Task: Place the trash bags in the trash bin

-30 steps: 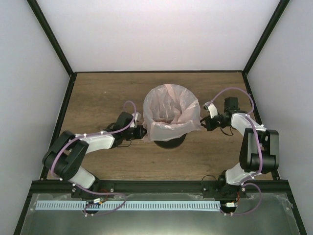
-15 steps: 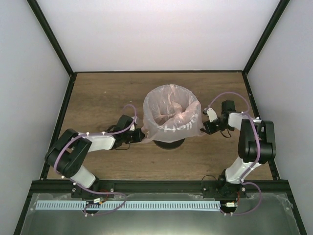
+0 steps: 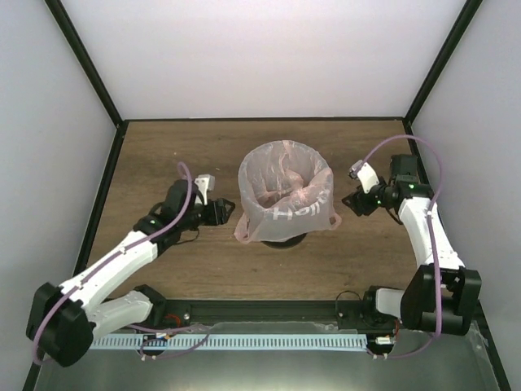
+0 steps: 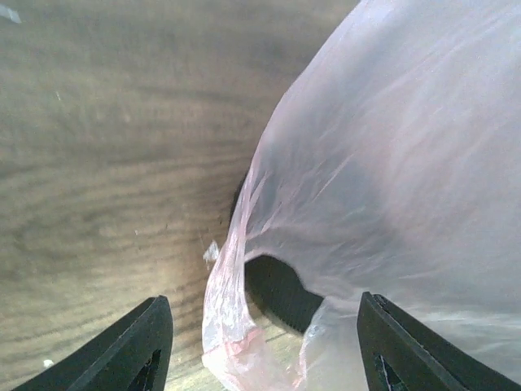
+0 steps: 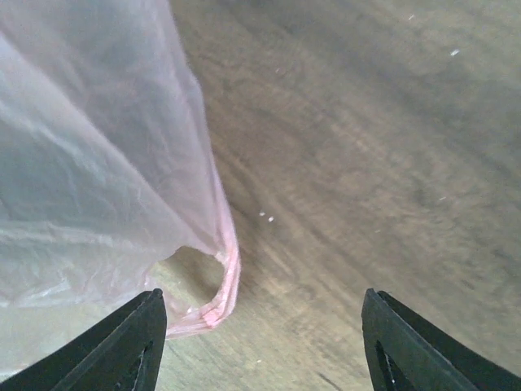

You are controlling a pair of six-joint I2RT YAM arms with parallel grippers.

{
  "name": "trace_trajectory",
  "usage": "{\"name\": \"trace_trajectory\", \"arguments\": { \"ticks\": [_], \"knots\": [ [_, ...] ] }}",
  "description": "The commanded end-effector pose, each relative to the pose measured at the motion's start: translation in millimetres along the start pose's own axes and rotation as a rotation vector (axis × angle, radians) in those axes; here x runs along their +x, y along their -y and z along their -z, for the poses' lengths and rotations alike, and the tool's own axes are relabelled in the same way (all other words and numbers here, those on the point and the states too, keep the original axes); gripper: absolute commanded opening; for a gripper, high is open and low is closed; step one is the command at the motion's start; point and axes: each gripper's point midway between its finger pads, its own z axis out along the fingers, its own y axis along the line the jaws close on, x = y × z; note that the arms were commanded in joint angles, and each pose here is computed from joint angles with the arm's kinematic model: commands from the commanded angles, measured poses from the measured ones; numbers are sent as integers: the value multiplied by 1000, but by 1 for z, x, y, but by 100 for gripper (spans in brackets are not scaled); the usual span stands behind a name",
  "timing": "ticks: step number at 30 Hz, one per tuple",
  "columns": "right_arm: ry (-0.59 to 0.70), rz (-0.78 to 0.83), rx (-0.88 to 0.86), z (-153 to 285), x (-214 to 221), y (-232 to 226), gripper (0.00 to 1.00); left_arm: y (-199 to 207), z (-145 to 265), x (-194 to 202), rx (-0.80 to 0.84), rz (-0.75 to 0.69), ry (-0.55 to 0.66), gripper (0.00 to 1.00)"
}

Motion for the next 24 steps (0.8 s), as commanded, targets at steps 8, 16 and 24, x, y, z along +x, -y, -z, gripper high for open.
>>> {"name": "trace_trajectory", "arguments": {
  "ticks": [8, 16, 24],
  "knots": [
    [64, -47, -91, 11, -46, 6, 62, 64, 91, -73, 34, -232, 56, 72],
    [60, 58, -244, -27, -69, -49, 59, 99, 119, -87, 77, -341, -83, 68],
    [80, 336, -490, -18, -53, -164, 59, 96, 122, -103, 4, -374, -72, 69]
  ]
}}
